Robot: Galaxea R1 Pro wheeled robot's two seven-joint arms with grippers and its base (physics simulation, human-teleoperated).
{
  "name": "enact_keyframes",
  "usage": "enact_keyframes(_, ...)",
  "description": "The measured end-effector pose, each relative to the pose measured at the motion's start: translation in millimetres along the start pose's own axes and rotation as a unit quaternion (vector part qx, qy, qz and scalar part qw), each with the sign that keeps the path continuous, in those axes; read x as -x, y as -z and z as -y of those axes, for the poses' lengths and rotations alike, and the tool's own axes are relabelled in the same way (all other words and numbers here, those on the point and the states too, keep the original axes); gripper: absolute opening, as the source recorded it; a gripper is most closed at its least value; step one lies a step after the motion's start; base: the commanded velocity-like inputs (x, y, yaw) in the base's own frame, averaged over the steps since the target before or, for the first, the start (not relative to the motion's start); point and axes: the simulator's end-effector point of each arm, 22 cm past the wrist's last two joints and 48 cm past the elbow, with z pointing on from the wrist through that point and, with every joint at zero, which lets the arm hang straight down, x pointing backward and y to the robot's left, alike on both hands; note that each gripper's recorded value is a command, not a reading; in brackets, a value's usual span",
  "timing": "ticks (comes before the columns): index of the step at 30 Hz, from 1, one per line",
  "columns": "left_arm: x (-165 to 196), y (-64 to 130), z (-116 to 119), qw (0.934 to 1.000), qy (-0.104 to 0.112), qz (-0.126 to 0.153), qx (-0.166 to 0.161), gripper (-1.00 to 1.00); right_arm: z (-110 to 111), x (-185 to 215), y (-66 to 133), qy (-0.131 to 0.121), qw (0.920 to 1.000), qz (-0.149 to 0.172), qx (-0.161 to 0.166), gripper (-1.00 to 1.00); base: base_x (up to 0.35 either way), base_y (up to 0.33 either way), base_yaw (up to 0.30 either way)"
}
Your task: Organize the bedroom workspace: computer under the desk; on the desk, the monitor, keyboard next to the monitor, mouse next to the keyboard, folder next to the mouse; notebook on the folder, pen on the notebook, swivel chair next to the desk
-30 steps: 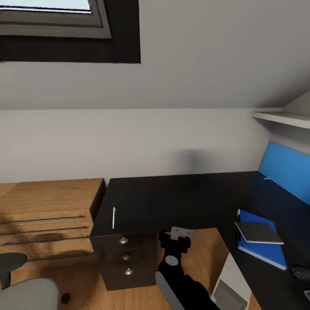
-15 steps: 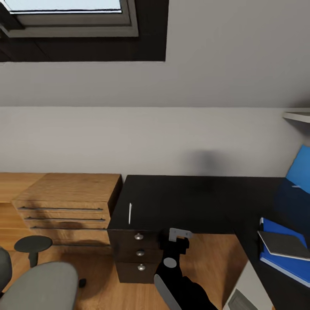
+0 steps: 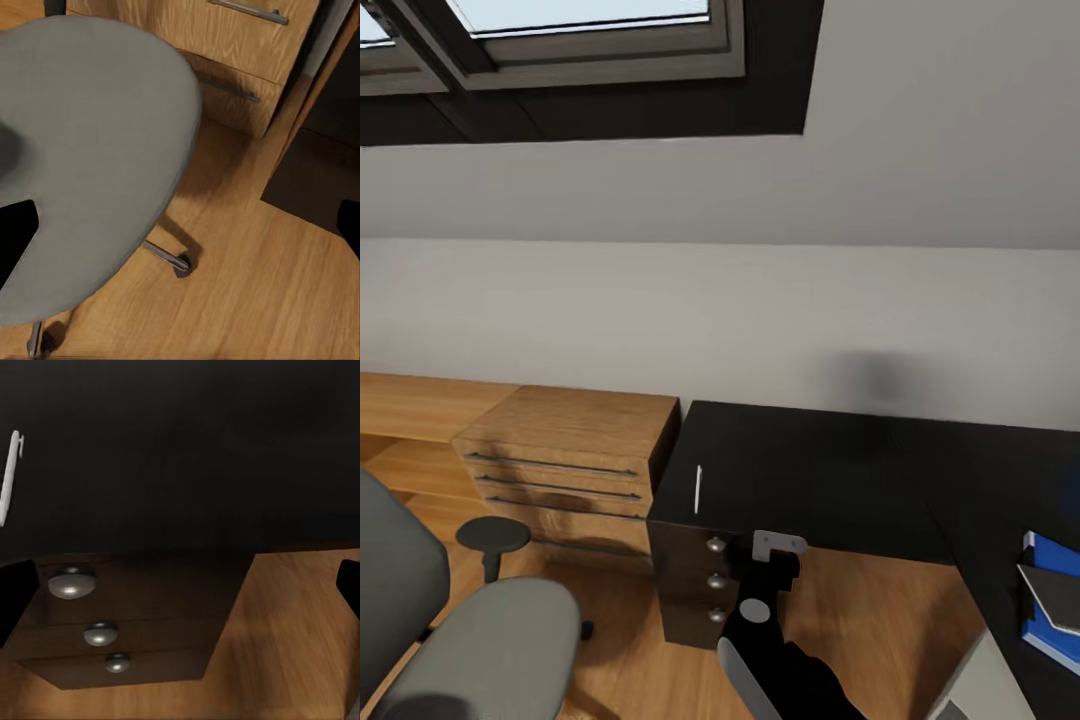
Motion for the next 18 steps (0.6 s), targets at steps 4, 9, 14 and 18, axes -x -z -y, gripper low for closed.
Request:
enact_keyframes(4, -2, 1.5, 8, 1.0000, -0.001, -0.001, -0.008, 1.00, 0, 2, -0.1, 0.000, 1.0000, 0.005, 0.000, 1.00, 0.000, 0.000, 0.089)
enact_keyframes(9, 14, 1.7, 24, 0.9996, 0.001, 0.015, -0.025, 1.00, 0, 6, 0.5, 0.009, 0.9998, 0.015, 0.000, 1.00, 0.000, 0.000, 0.029)
enact_keyframes(14, 53, 1.8, 43, 0.9977, 0.012, 0.049, -0.044, 1.00, -1, 9, 0.4, 0.016, 0.9995, 0.026, 0.001, 1.00, 0.000, 0.000, 0.009)
enact_keyframes(18, 77, 4.1, 61, 0.9965, 0.013, 0.053, -0.063, 1.00, -5, 6, -2.6, 0.019, 0.9993, 0.030, 0.014, 1.00, 0.000, 0.000, 0.003)
